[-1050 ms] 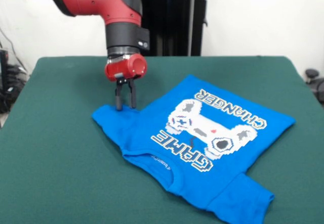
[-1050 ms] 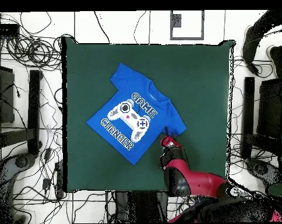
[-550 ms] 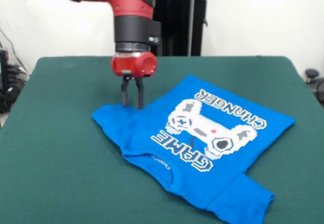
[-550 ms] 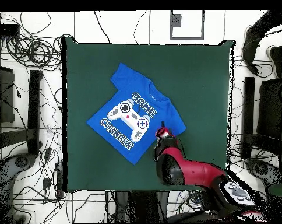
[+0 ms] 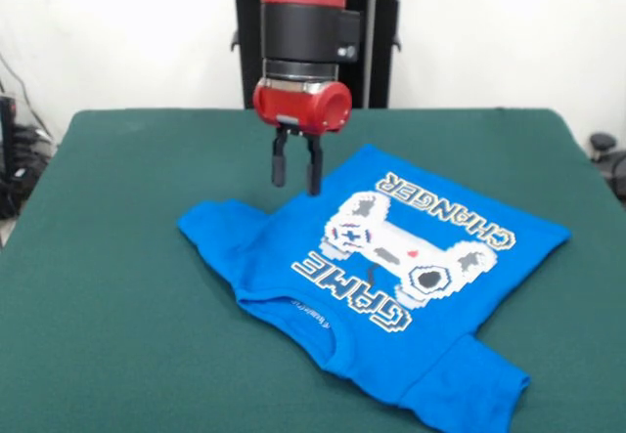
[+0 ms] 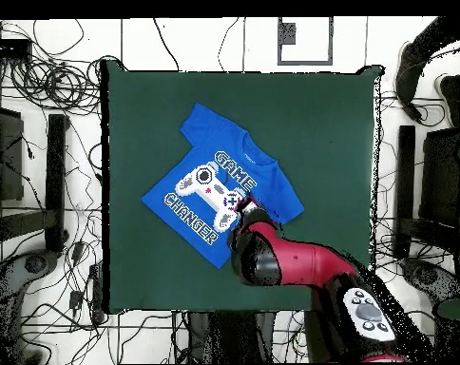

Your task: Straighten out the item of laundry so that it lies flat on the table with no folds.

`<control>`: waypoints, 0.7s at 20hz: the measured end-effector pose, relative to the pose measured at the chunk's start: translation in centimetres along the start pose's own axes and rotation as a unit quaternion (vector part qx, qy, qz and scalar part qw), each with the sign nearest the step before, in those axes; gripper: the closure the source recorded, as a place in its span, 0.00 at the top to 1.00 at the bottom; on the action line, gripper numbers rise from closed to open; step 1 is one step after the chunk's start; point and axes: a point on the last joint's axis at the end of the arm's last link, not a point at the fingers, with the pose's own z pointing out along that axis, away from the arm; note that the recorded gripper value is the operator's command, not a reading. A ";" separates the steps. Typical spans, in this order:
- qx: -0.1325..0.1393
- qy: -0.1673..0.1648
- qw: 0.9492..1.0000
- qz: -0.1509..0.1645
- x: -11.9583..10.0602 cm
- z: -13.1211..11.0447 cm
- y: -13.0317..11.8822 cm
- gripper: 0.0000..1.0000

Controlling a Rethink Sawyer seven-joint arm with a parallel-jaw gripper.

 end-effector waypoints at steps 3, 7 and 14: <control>0.010 0.006 1.000 -0.009 -0.2 -0.1 0.9 1.00; 0.024 0.011 0.999 -0.031 -0.6 0.6 2.3 1.00; 0.026 -0.012 0.996 -0.089 -1.8 2.5 4.7 1.00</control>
